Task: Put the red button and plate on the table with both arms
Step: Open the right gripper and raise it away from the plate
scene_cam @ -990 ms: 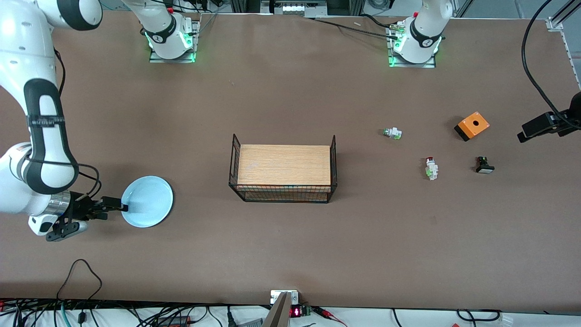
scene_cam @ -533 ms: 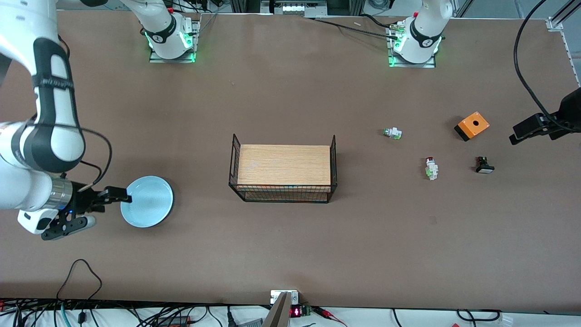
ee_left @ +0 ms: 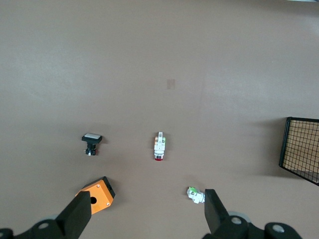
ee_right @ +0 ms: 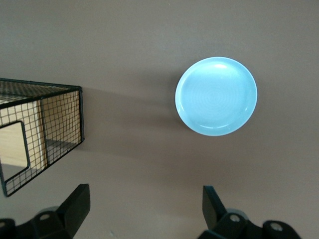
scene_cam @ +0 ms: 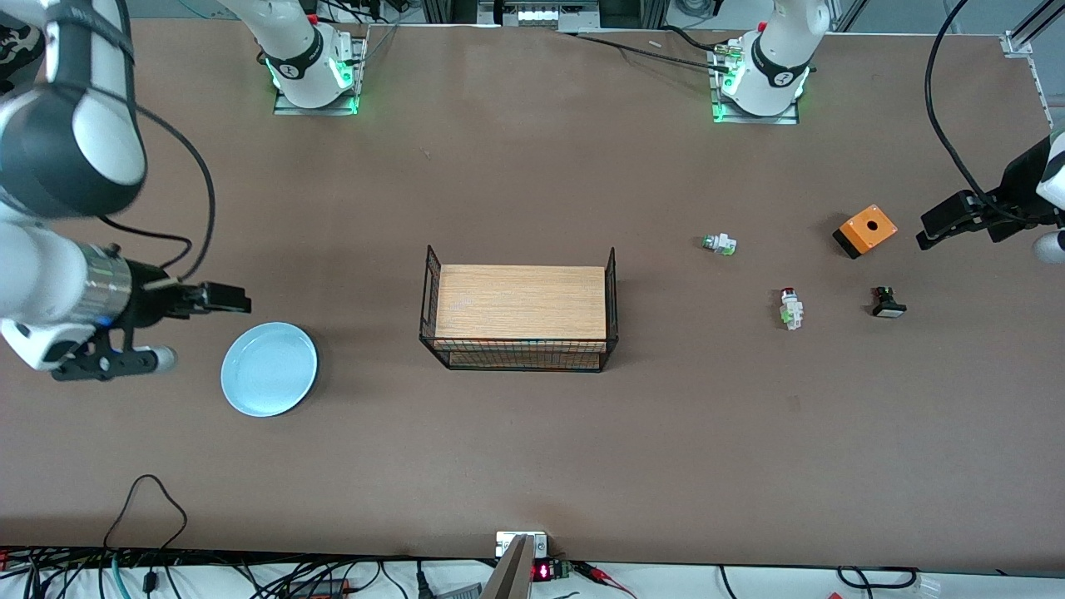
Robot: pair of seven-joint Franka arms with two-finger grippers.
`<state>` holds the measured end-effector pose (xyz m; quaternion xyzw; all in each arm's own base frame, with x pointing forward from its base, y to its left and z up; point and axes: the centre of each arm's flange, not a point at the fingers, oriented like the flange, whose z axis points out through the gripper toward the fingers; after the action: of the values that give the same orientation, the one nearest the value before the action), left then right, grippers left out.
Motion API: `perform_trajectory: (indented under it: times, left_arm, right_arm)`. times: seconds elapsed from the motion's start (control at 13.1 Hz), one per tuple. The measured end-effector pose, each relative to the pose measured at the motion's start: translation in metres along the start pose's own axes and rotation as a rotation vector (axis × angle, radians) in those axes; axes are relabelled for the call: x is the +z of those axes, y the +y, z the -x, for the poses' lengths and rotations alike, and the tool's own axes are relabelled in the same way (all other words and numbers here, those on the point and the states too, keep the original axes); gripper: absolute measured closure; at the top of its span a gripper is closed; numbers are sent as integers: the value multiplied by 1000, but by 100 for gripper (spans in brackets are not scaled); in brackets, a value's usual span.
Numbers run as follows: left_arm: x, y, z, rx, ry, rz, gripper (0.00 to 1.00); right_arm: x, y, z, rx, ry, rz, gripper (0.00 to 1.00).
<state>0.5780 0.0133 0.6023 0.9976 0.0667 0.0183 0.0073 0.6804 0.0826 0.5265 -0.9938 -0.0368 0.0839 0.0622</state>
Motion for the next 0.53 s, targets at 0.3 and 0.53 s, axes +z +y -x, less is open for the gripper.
perform_trajectory:
  times: [0.3,0.53]
  left_arm:
    - [0,0,1,0,-2,-1,0]
    - [1,-9,0,-9,-3,-11,0]
  right_arm:
    - [6,6,16,10,-42,29,0]
    - [19,11,45,20,-24,48,0]
